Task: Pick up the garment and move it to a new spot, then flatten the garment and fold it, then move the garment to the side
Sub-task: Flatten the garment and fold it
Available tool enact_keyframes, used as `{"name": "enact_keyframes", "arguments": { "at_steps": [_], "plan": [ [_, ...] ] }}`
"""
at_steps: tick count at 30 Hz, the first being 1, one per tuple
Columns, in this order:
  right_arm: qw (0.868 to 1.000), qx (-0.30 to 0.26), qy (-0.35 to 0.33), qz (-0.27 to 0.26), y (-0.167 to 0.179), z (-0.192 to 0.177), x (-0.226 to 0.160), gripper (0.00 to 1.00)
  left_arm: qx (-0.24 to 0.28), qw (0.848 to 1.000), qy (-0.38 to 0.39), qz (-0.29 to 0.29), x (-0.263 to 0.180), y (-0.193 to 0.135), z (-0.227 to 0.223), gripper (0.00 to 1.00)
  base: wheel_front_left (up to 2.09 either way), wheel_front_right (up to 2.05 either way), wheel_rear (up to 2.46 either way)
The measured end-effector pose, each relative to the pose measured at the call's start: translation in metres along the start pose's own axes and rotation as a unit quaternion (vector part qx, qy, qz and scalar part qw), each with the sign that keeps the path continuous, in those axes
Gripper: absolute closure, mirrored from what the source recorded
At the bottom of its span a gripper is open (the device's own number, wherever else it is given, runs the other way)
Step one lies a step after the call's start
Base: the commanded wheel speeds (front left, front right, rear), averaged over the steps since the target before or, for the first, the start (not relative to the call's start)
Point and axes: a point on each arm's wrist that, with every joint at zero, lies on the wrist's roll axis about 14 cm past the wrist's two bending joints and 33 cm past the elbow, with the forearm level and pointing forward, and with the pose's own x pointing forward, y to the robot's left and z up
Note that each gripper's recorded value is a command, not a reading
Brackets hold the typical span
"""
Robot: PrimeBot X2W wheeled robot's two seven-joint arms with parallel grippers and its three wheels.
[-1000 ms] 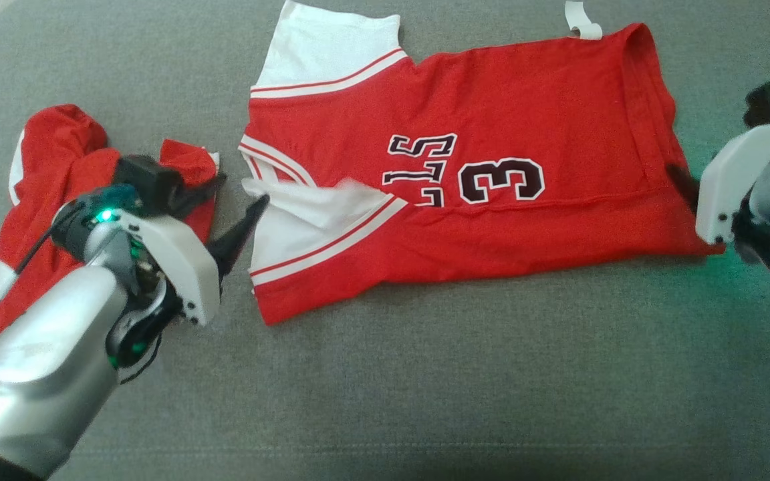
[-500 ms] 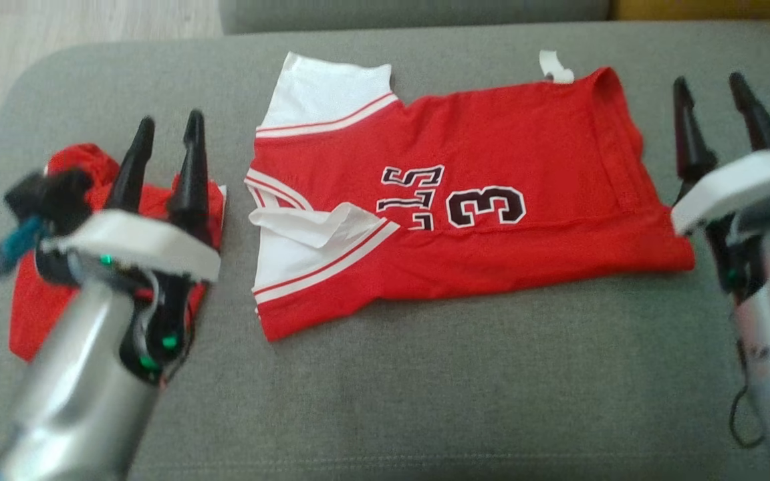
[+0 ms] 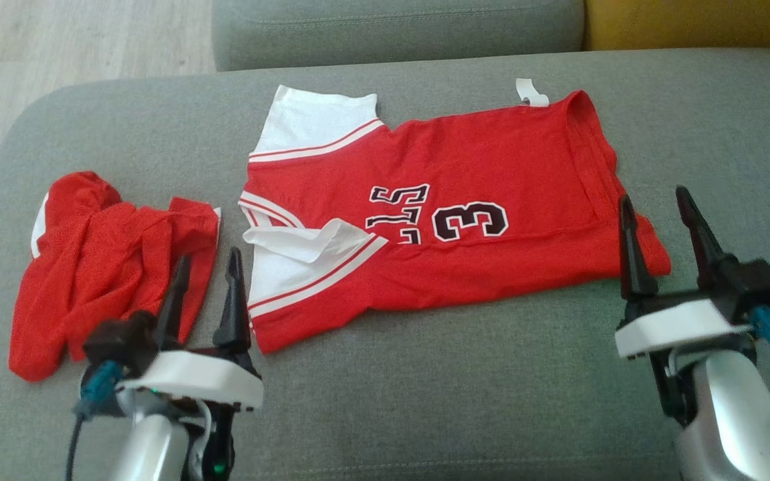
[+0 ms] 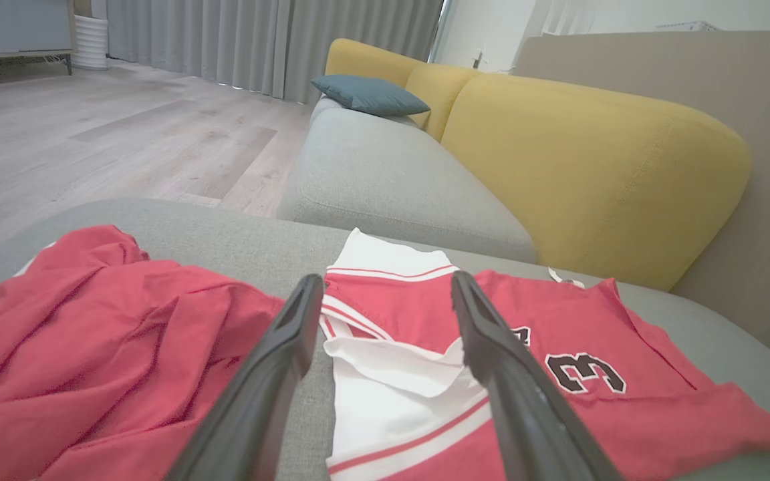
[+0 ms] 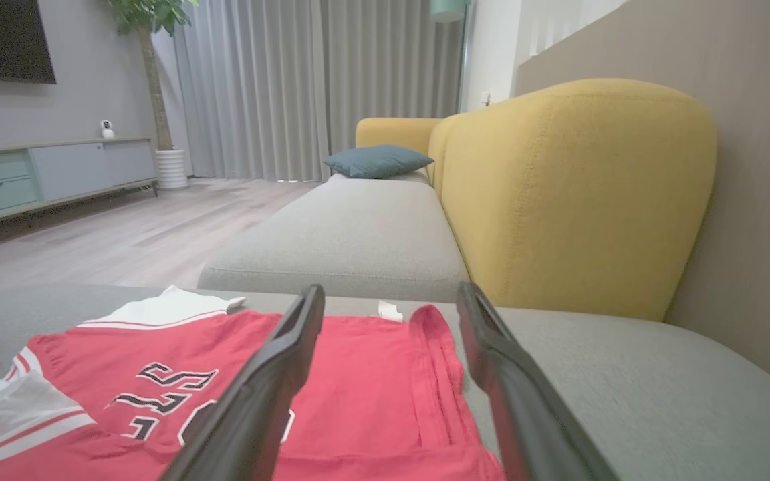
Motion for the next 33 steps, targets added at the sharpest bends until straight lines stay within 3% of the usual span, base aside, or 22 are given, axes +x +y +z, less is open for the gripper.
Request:
{"name": "enact_keyframes", "arguments": {
  "at_steps": [10,16,23,30,31,32,33],
  "plan": [
    [1.000,-0.001,-0.005,-0.021,-0.010,0.001,-0.006,0.00,0.031,0.995,0.091,-0.009,-0.013,0.001,-0.061,0.00,0.00,0.00,0.00],
    [0.999,0.001,0.000,-0.039,-0.022,0.001,-0.007,0.00,0.057,0.982,0.182,-0.013,-0.016,-0.001,-0.105,0.00,0.00,0.00,0.00],
    [0.999,0.002,0.006,-0.053,-0.031,-0.002,-0.007,0.00,0.083,0.966,0.246,0.018,-0.013,0.015,-0.133,0.00,0.00,0.00,0.00],
    [0.998,-0.002,0.010,-0.067,-0.042,-0.001,-0.005,0.00,0.094,0.957,0.275,0.002,-0.004,0.012,-0.145,0.00,0.00,0.00,0.00],
    [0.997,-0.002,0.016,-0.070,-0.044,-0.004,-0.005,0.00,0.094,0.956,0.276,-0.002,-0.003,0.011,-0.146,0.42,0.00,0.00,0.00],
    [0.997,-0.001,0.031,-0.073,-0.046,-0.009,-0.006,0.00,0.094,0.957,0.276,-0.005,-0.001,0.011,-0.145,1.00,0.00,0.00,0.00],
    [0.996,0.000,0.049,-0.076,-0.048,-0.017,-0.007,0.00,0.094,0.957,0.276,-0.010,0.000,0.010,-0.145,1.00,0.00,0.00,0.00]
  ]
}}
